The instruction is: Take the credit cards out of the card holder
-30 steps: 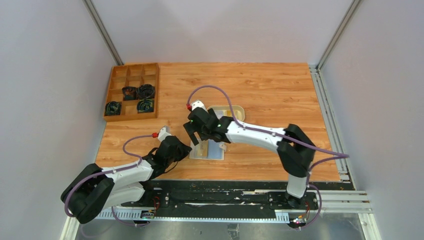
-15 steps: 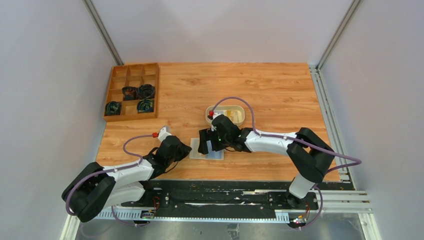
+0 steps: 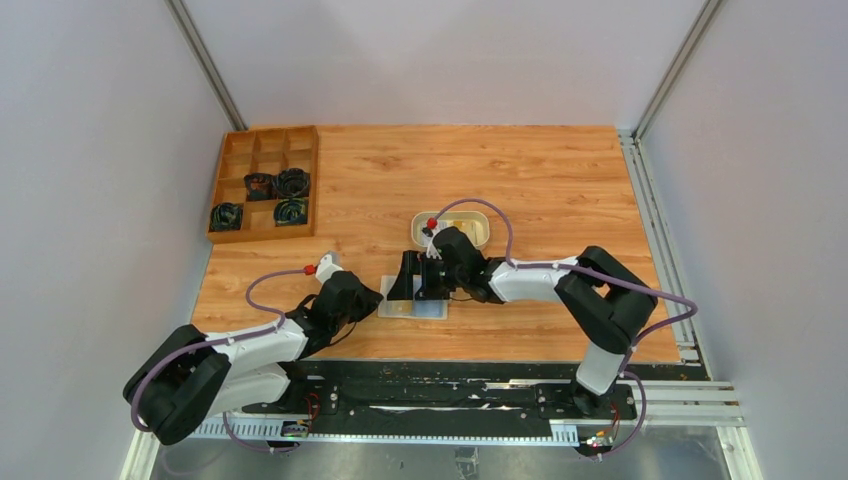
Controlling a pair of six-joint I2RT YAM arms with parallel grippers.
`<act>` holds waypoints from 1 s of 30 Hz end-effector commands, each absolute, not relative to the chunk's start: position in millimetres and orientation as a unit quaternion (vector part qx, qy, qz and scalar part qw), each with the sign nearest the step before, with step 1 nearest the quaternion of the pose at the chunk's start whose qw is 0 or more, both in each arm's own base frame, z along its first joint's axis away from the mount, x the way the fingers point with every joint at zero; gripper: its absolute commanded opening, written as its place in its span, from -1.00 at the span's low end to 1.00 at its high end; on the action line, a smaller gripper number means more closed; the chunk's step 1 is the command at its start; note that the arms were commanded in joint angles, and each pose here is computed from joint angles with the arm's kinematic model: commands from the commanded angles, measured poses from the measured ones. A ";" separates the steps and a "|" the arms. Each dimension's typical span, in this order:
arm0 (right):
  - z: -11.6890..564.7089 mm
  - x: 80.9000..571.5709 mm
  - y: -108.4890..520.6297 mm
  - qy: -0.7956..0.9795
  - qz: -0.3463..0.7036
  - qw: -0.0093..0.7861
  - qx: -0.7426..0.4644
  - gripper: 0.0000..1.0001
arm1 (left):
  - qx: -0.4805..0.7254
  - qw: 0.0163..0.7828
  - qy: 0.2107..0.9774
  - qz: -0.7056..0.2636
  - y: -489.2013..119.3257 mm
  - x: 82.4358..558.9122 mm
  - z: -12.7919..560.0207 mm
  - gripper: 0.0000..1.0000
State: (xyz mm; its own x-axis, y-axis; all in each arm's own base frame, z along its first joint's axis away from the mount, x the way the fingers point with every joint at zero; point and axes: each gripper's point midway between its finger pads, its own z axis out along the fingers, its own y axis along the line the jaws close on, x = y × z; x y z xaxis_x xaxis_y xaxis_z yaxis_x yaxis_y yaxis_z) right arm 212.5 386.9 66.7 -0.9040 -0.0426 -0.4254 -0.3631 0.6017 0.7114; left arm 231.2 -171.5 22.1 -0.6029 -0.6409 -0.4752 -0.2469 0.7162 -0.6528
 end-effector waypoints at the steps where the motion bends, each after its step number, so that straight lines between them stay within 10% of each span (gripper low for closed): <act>1: 48.6 210.5 379.3 0.882 0.440 0.150 -0.076 0.87 | -0.260 0.374 0.854 -0.251 -163.5 232.3 19.9 -1.00; 30: 34.1 260.8 281.0 0.917 0.277 0.278 -0.073 0.87 | -0.260 0.386 0.856 -0.225 -150.6 229.7 23.3 -1.00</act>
State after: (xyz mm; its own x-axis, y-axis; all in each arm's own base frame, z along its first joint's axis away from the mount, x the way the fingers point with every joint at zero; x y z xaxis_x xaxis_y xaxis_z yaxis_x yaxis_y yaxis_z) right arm 253.7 320.6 54.3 -0.8586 0.0534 -0.5098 -0.3261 0.7105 0.6236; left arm 227.6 -158.9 23.0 -0.5890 -0.6274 -0.5094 -0.2591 0.7437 -0.6163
